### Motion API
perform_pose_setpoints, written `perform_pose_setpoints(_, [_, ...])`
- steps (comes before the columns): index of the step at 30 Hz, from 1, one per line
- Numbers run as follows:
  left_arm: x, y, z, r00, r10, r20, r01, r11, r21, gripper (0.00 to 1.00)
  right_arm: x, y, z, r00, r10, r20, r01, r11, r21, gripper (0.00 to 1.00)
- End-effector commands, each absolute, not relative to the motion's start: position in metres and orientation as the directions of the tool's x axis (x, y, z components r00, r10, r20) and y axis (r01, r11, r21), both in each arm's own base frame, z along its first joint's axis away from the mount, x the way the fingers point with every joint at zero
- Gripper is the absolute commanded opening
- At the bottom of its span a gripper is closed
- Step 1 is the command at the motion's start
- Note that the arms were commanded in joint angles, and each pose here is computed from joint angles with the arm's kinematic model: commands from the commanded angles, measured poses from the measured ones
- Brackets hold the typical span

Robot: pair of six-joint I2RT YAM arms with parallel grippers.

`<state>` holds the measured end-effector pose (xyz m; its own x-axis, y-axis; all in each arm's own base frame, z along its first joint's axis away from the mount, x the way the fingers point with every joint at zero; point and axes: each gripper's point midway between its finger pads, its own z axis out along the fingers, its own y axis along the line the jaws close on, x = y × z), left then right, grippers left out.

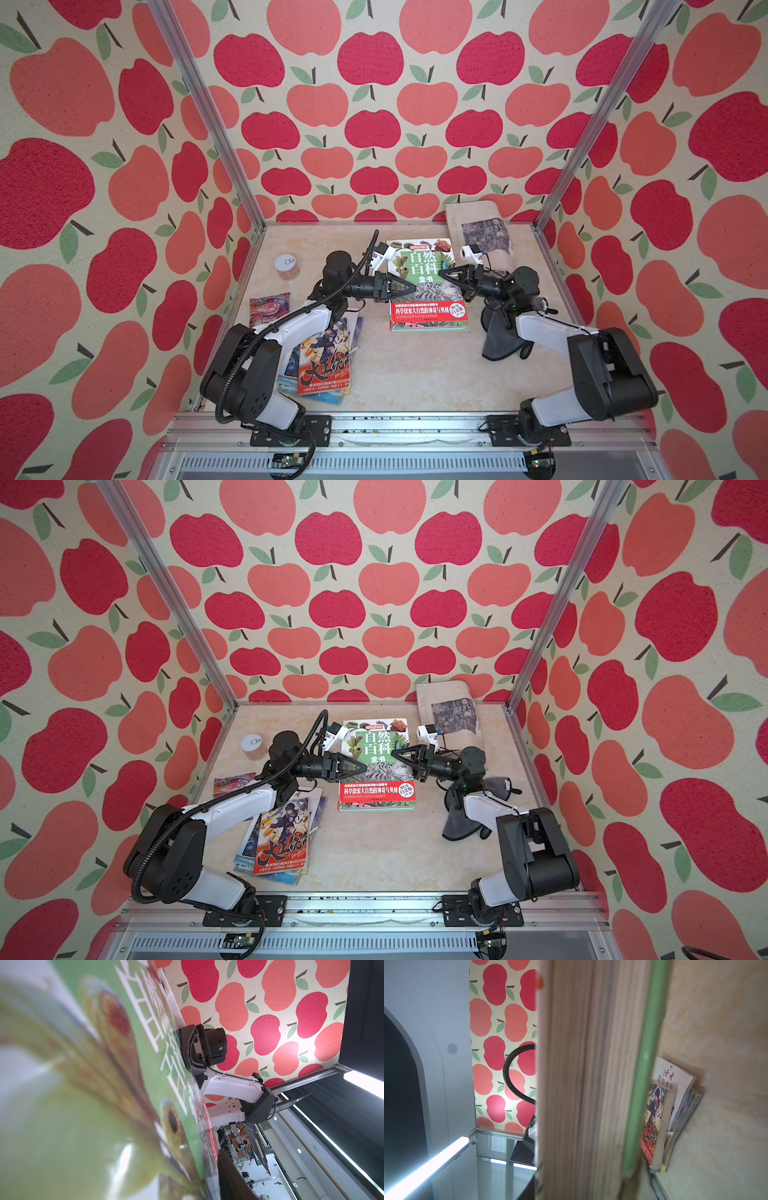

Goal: Wipe the cover of the book
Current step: Pick up the book from the center of the board, then place the book on the book.

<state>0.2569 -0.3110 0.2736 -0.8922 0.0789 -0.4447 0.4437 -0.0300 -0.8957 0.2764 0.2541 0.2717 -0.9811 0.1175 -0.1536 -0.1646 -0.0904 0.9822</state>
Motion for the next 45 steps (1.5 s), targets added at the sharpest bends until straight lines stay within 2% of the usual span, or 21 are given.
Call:
perform_pose_setpoints(1, [0.245, -0.304, 0.313, -0.798, 0.081, -0.598, 0.59, -0.103, -0.801, 0.16, 0.264, 0.257, 0.307, -0.946, 0.106, -0.307, -0.318, -0.114, 0.941, 0.07])
perform_pose_setpoints(2, [0.245, -0.301, 0.311, -0.802, 0.077, -0.592, 0.586, -0.092, -0.805, 0.3, 0.264, 0.257, 0.306, -0.944, 0.112, -0.31, -0.322, -0.103, 0.941, 0.0])
perform_pose_setpoints(3, [0.245, -0.298, 0.311, -0.807, 0.066, -0.587, 0.582, -0.081, -0.809, 0.57, 0.264, 0.258, 0.305, -0.943, 0.118, -0.312, -0.323, -0.089, 0.942, 0.0])
perform_pose_setpoints(5, [0.25, -0.285, 0.313, -0.816, 0.021, -0.577, 0.576, -0.051, -0.816, 1.0, 0.261, 0.263, 0.298, -0.938, 0.129, -0.322, -0.331, -0.05, 0.942, 0.0])
perform_pose_setpoints(7, [0.263, -0.261, 0.312, -0.838, -0.055, -0.542, 0.542, 0.022, -0.84, 0.99, 0.256, 0.273, 0.281, -0.941, 0.124, -0.316, -0.315, 0.027, 0.949, 0.0])
perform_pose_setpoints(11, [0.286, -0.187, 0.292, -0.839, -0.267, -0.474, 0.393, 0.307, -0.867, 0.99, 0.234, 0.304, 0.263, -0.899, 0.1, -0.426, -0.402, 0.195, 0.894, 0.0])
perform_pose_setpoints(13, [0.285, -0.158, 0.293, -0.807, -0.346, -0.479, 0.337, 0.396, -0.854, 0.99, 0.229, 0.319, 0.263, -0.885, 0.112, -0.452, -0.424, 0.207, 0.882, 0.0])
perform_pose_setpoints(16, [0.289, -0.112, 0.283, -0.758, -0.507, -0.41, 0.159, 0.467, -0.87, 0.99, 0.22, 0.347, 0.256, -0.873, 0.122, -0.472, -0.443, 0.203, 0.873, 0.0])
perform_pose_setpoints(18, [0.287, -0.079, 0.275, -0.701, -0.613, -0.364, 0.036, 0.48, -0.877, 0.99, 0.211, 0.372, 0.251, -0.854, 0.127, -0.504, -0.474, 0.206, 0.856, 0.0])
perform_pose_setpoints(20, [0.282, -0.059, 0.275, -0.641, -0.68, -0.355, -0.01, 0.471, -0.882, 0.99, 0.2, 0.397, 0.251, -0.823, 0.127, -0.553, -0.524, 0.203, 0.827, 0.0])
perform_pose_setpoints(23, [0.275, -0.04, 0.281, -0.56, -0.755, -0.34, -0.021, 0.423, -0.906, 0.99, 0.185, 0.434, 0.251, -0.771, 0.156, -0.617, -0.589, 0.192, 0.785, 0.0])
perform_pose_setpoints(26, [0.271, -0.035, 0.285, -0.525, -0.787, -0.324, -0.011, 0.387, -0.922, 0.99, 0.183, 0.46, 0.252, -0.751, 0.217, -0.624, -0.605, 0.153, 0.781, 0.0])
perform_pose_setpoints(30, [0.266, -0.038, 0.286, -0.535, -0.785, -0.312, -0.011, 0.376, -0.927, 0.99, 0.187, 0.485, 0.243, -0.793, 0.246, -0.558, -0.548, 0.114, 0.829, 0.0])
perform_pose_setpoints(36, [0.259, -0.038, 0.285, -0.531, -0.773, -0.347, -0.019, 0.421, -0.907, 0.99, 0.207, 0.472, 0.233, -0.781, 0.334, -0.527, -0.468, 0.246, 0.849, 0.0])
perform_pose_setpoints(41, [0.264, -0.036, 0.28, -0.525, -0.79, -0.317, -0.027, 0.387, -0.922, 0.99, 0.212, 0.497, 0.187, -0.864, 0.333, -0.379, -0.307, 0.248, 0.919, 0.0])
perform_pose_setpoints(45, [0.265, -0.036, 0.28, -0.523, -0.792, -0.314, -0.031, 0.385, -0.922, 0.99, 0.213, 0.506, 0.156, -0.889, 0.345, -0.301, -0.213, 0.269, 0.939, 0.0])
